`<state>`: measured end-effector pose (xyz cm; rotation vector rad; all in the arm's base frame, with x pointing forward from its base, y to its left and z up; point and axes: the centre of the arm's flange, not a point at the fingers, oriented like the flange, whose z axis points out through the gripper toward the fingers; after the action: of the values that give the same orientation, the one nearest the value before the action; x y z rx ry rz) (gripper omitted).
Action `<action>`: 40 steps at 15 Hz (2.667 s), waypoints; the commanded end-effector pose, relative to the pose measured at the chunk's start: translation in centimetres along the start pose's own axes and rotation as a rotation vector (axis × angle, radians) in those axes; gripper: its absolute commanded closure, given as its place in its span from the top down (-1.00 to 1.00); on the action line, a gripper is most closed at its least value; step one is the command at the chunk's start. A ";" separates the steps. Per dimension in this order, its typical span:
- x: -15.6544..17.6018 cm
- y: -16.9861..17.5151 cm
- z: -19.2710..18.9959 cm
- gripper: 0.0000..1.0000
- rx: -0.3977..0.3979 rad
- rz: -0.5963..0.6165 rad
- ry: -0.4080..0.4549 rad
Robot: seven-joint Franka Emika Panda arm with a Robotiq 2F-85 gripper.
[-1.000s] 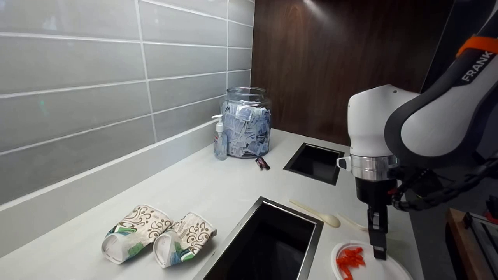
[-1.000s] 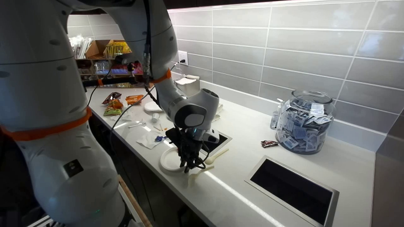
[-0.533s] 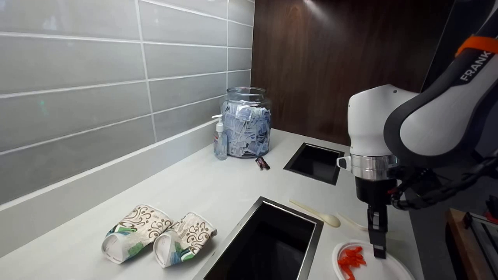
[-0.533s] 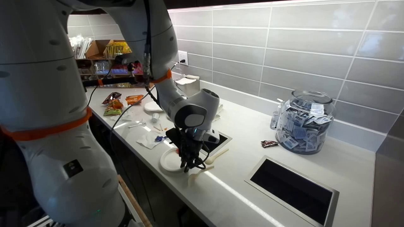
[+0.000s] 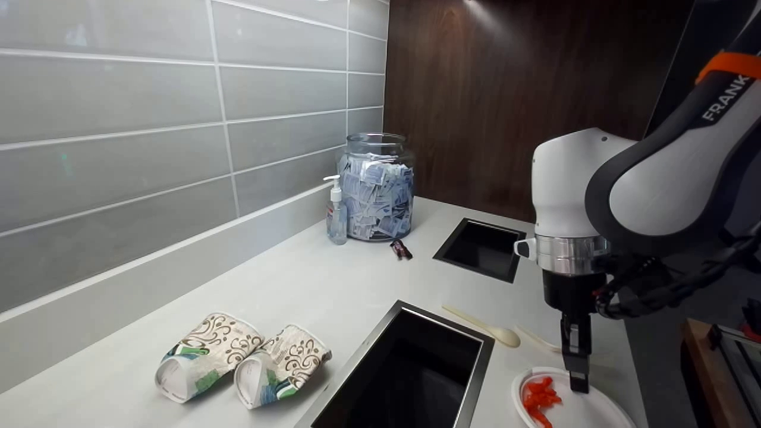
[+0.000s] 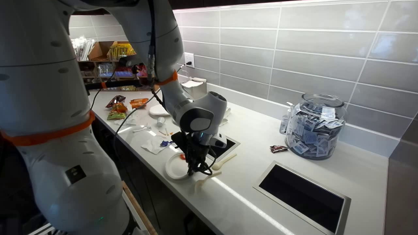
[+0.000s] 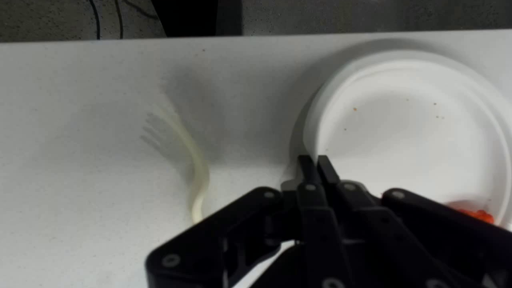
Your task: Empty the contents on the plate into the bin
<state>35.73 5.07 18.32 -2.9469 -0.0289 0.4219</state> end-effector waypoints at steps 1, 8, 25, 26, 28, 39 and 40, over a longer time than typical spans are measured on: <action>-2.8 0.4 1.1 -0.99 0.014 -0.001 0.020; -2.9 0.1 -0.2 -0.98 0.008 -0.007 0.051; -2.7 0.2 -2.0 -0.98 -0.012 -0.024 0.088; -2.7 0.2 -2.1 -0.98 -0.011 -0.024 0.090; -2.6 0.2 -2.4 -0.98 -0.012 -0.028 0.095; -2.5 0.1 -3.0 -0.98 -0.012 -0.041 0.106; -2.4 0.2 -2.8 -0.98 -0.012 -0.038 0.101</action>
<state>37.09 4.96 21.36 -2.9630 -0.0572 0.2712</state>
